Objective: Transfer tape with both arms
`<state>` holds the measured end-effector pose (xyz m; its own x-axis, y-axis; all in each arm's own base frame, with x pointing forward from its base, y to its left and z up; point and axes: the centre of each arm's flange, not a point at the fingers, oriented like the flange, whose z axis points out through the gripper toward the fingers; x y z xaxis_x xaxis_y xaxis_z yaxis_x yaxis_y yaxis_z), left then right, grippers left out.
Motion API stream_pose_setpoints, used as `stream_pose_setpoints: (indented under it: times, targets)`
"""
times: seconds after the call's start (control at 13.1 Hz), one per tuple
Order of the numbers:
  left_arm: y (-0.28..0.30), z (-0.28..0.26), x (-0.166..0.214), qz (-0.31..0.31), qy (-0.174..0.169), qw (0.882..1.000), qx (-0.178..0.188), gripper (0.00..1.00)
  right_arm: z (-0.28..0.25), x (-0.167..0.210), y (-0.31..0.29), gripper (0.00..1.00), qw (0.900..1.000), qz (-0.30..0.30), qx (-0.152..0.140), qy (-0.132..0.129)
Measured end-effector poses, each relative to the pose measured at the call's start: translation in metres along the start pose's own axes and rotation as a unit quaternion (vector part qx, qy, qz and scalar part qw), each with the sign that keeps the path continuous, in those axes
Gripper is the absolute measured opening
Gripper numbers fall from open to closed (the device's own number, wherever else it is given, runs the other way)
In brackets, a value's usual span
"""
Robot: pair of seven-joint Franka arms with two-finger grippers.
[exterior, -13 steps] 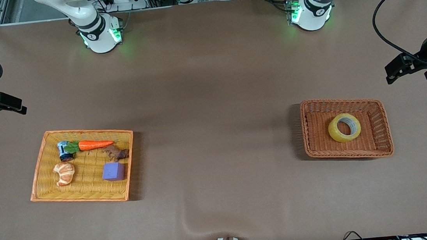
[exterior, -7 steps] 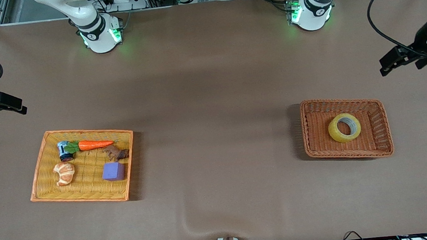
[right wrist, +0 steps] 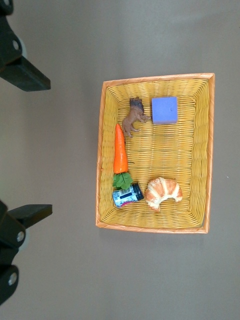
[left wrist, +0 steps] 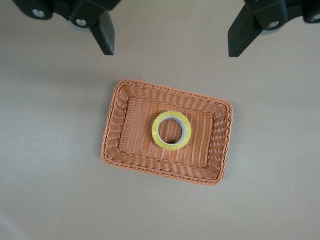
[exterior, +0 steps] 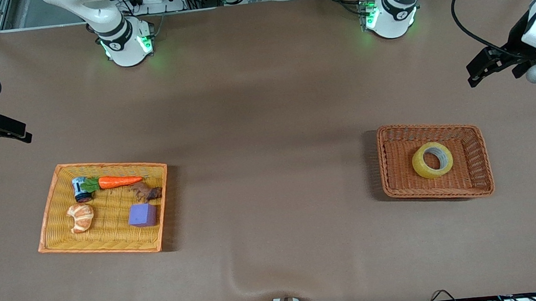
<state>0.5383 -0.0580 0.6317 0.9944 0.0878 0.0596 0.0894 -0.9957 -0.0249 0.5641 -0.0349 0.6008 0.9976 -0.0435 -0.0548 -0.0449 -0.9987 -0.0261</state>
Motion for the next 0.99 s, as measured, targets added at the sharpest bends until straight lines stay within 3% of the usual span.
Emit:
stream_pose_setpoints:
  times: [0.38,0.99]
  targets:
    - [-0.011,-0.003,0.002,0.032,0.001,0.999,0.0,1.0,0.0,0.0,-0.001,1.0,1.0,-0.001,0.0,-0.001]
    - [-0.018,-0.003,0.0,0.032,-0.017,0.999,0.003,1.0,0.0,-0.001,0.007,1.0,1.0,0.005,0.0,-0.002]
